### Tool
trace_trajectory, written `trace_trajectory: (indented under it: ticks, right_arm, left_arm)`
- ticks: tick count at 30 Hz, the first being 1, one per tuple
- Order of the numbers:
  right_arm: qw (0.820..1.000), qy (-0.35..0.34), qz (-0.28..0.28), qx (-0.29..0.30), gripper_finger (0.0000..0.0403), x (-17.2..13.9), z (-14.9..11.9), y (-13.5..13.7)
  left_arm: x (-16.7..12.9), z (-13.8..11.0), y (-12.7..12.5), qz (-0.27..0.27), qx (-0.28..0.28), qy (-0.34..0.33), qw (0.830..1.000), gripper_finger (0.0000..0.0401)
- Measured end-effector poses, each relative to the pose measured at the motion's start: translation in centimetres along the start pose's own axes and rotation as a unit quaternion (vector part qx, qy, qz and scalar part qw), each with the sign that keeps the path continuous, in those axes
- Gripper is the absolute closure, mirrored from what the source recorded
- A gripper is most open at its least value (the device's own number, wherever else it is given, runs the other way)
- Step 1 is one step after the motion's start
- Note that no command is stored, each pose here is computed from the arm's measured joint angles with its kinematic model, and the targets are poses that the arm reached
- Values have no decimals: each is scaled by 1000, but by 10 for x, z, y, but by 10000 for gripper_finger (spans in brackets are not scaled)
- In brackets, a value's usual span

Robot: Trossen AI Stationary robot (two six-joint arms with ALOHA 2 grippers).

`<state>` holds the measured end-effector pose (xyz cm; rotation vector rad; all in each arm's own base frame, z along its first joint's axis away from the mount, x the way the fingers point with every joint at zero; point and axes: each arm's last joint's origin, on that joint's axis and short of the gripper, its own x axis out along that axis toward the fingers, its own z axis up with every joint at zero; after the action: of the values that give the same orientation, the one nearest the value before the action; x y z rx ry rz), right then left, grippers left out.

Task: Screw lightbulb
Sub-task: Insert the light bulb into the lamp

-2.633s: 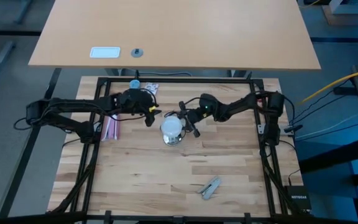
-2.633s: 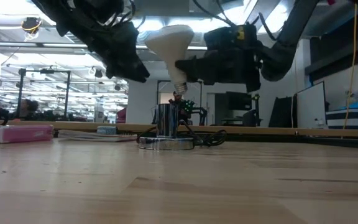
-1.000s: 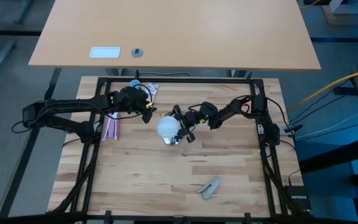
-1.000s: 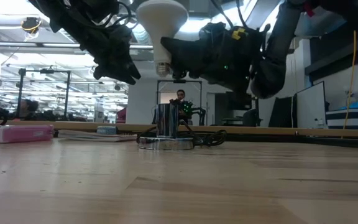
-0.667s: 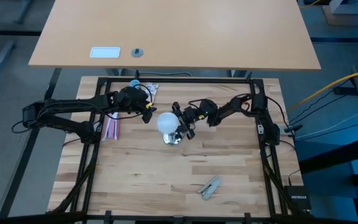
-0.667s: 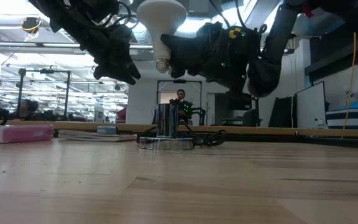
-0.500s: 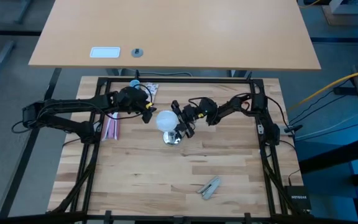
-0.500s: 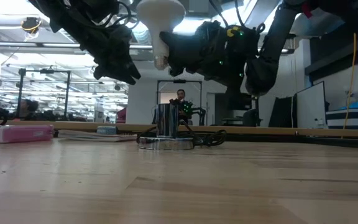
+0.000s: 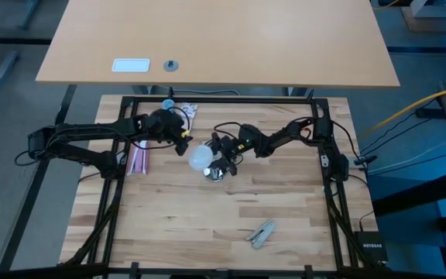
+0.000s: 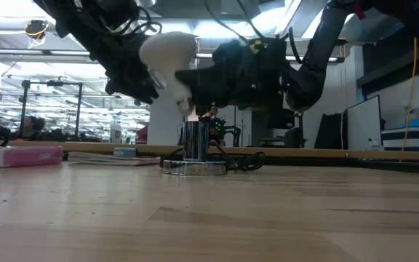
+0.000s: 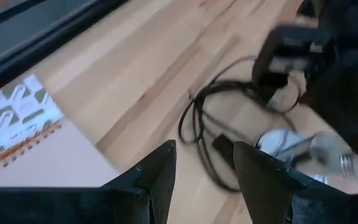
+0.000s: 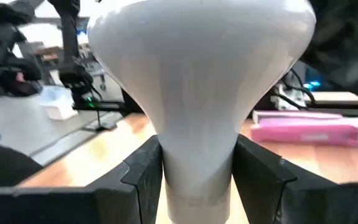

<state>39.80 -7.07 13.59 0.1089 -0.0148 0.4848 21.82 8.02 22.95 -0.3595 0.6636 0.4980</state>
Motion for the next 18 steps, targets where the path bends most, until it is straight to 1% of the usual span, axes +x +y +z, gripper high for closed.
trace_trajectory:
  ticks: [6,10,13,18]
  right_arm:
    - [999,-17,-23,-20,232,-3,4,-4]
    - [999,-21,-38,-19,232,-10,6,-13]
    - [999,-22,-45,-6,232,-15,6,-18]
    - [999,-17,-29,8,232,-18,5,-19]
  left_arm:
    - [-1,-15,4,20,33,78,996,246]
    - [-3,-21,6,26,53,112,992,246]
    - [-3,-23,6,14,64,121,990,246]
    - [-3,-21,2,-34,80,119,989,246]
